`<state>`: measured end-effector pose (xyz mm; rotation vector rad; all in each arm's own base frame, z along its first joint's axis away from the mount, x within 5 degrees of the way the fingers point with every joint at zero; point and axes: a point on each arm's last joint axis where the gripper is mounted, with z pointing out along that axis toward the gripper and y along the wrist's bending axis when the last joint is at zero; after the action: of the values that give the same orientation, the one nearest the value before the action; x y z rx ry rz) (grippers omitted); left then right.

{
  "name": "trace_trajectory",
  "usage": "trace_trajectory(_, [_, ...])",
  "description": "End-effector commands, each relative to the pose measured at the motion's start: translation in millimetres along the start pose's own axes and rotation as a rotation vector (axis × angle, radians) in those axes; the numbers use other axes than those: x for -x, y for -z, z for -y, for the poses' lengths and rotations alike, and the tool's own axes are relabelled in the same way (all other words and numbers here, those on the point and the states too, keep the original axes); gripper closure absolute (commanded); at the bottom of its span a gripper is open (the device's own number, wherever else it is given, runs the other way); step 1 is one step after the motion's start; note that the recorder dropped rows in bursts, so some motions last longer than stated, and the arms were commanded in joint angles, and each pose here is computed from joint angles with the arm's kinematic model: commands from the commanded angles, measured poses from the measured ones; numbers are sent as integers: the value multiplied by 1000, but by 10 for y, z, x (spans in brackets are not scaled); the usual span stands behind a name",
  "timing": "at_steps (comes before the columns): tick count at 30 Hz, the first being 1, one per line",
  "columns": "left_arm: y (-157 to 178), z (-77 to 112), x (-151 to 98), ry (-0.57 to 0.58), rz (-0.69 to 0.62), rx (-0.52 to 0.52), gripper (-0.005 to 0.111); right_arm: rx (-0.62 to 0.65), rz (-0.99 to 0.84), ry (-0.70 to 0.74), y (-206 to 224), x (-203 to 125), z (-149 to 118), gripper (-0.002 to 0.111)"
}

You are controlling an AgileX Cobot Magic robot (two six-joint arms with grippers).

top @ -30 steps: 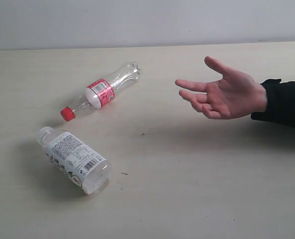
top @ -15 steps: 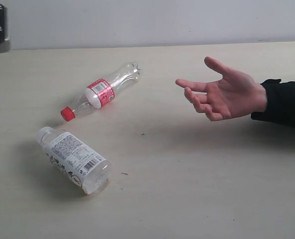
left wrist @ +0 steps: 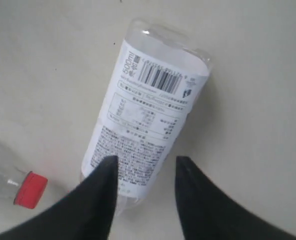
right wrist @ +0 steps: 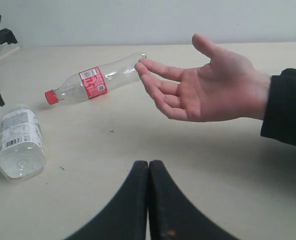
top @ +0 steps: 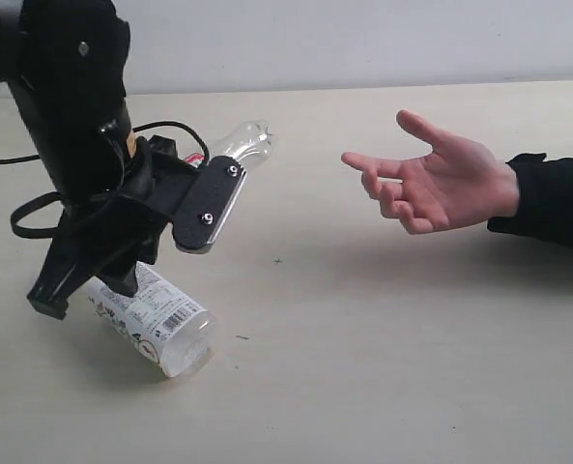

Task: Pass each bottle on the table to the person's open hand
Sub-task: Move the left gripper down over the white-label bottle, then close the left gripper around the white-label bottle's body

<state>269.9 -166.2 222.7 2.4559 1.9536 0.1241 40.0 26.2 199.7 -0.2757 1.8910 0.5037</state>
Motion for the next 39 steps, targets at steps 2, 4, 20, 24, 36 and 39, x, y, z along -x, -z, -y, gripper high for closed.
trace_trajectory(2, [-191,-70,36,16,-35,-6,42,2,12,-2,-3,-1,1,108])
trace_trajectory(4, [-211,-87,13,-2,-65,2,40,2,12,-2,-3,-1,1,108])
trace_trajectory(20, [-445,-123,-46,-104,-151,74,40,2,12,-2,-3,-1,1,108])
trace_trajectory(24, [-445,-123,-43,-102,-147,74,40,2,12,-2,-3,-1,1,108])
trace_trajectory(36, [-556,-105,25,-114,-149,31,40,2,12,-2,-3,-1,1,108])
trace_trajectory(39, [-557,-95,43,-113,-143,26,40,2,12,-2,-3,-1,1,108])
